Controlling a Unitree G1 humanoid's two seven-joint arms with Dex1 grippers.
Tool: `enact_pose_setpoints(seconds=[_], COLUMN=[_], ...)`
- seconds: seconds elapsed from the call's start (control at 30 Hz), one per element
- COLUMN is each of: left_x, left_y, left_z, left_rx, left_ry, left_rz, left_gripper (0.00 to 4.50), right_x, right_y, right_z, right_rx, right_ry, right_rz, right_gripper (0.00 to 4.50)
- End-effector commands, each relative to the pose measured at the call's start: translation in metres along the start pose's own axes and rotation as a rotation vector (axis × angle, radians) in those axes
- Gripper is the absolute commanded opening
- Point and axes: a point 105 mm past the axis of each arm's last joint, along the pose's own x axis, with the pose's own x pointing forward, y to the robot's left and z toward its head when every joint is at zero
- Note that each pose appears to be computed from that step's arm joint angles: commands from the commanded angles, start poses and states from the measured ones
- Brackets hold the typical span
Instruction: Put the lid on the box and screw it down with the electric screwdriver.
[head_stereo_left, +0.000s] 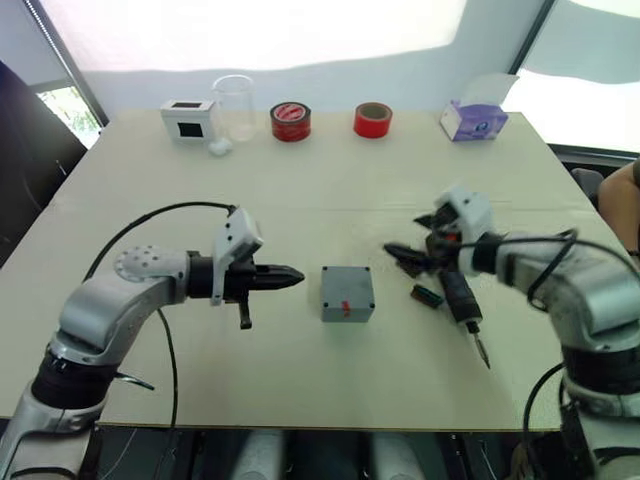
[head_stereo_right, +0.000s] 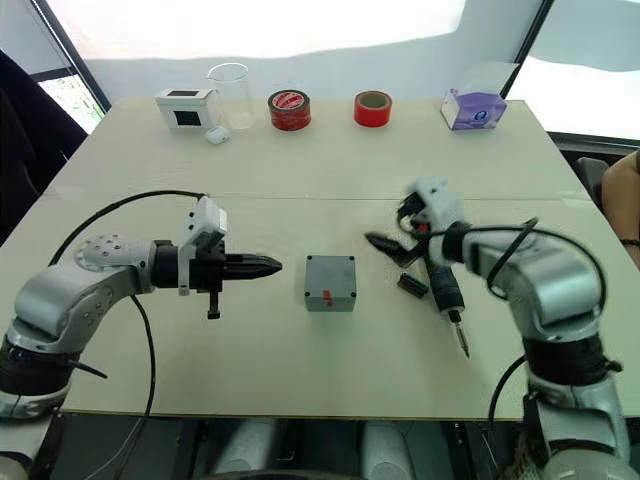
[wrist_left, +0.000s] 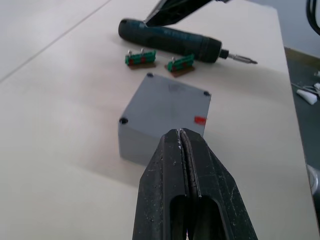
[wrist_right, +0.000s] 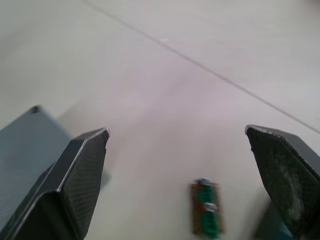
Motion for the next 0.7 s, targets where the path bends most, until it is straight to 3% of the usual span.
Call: enact_pose_setpoints(seconds=[0.03,0.1,0.17,0.43,0.7], left_x=[0.005,0.01,0.015,0.024,0.025], left_y=[-0.008,-0.013,-0.016,-0.019,-0.024], left_z=[0.016,0.021,0.025,0.023,0.014], left_rx=[0.07,0.092,0.11,0.116,0.087], left_ry=[-0.034,-0.044,-0.053,-0.077,-0.093], left_rz=[-0.05,-0.077,-0.094,-0.088,-0.041], left_gripper=[0.0,0.0,0.0,0.0,0.0], right_x=[-0.018,-0.031,-0.037,-0.039,-0.031], right_y=[-0.024,-0.036,-0.039,-0.026,-0.024], right_z=[-0.012,-0.034,-0.042,-0.057,-0.079], right_rx=[0.09,0.078,0.084,0.233,0.266], right_ry=[0.186,0.383,0.451,0.588,0.693], right_rz=[-0.061,-0.108,-0.083,0.072,0.086], right_gripper=[4.49,4.49,4.49,4.49,4.49])
